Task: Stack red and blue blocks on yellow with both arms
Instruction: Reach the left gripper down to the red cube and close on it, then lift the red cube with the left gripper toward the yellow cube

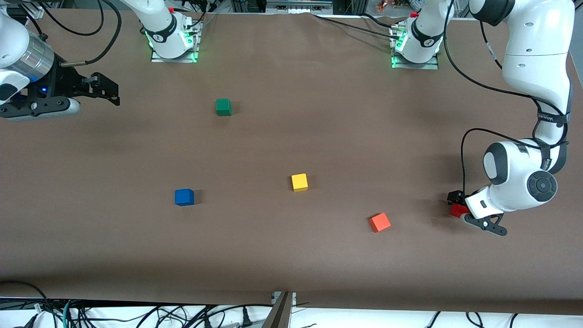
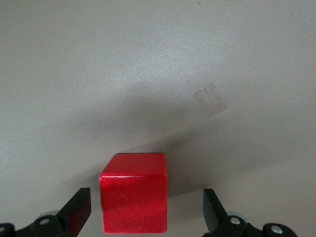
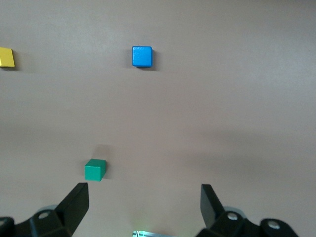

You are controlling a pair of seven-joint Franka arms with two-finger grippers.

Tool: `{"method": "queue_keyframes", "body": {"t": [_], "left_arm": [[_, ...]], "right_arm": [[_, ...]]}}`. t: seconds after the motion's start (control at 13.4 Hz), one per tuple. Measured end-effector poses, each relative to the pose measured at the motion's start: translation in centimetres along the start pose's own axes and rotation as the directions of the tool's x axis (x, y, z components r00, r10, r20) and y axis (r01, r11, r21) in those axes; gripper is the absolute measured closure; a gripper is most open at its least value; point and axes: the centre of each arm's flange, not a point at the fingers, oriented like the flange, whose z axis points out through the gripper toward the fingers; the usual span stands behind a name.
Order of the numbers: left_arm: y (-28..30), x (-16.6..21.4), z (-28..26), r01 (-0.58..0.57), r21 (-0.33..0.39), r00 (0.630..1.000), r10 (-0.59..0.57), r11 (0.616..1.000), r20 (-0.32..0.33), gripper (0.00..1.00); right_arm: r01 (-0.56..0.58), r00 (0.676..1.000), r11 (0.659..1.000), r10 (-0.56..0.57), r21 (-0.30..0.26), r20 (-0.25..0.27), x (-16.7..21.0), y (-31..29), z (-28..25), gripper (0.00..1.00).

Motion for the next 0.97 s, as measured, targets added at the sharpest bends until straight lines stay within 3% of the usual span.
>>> {"method": "queue_keyframes", "body": {"t": [0.22,0.52,0.74,0.97], "left_arm": [[-0.2,-0.2,0.3,-0.005,0.0,1.0,0.005,1.0,0.003,0.07],[-0.7,-0.4,0.7,0.001,0.0,1.0,-0.001,1.0,0.004,0.44],[-0.6,-0.1,0.2,0.001,0.002,1.0,-0.001,1.0,-0.007,0.44],[3.0,2.5,-2.8,0.056,-0.028,0.997,-0.057,0.998,-0.046,0.44]], "right_arm": [[0.0,1.0,1.0,0.0,0.0,0.0,0.0,0.0,0.0,0.0],[0.0,1.0,1.0,0.0,0.0,0.0,0.0,0.0,0.0,0.0],[-0.002,1.0,1.0,0.002,0.0,0.0,0.0,0.1,0.0,0.0],[-0.002,1.0,1.0,0.002,0.0,0.0,0.0,0.1,0.0,0.0]]}}
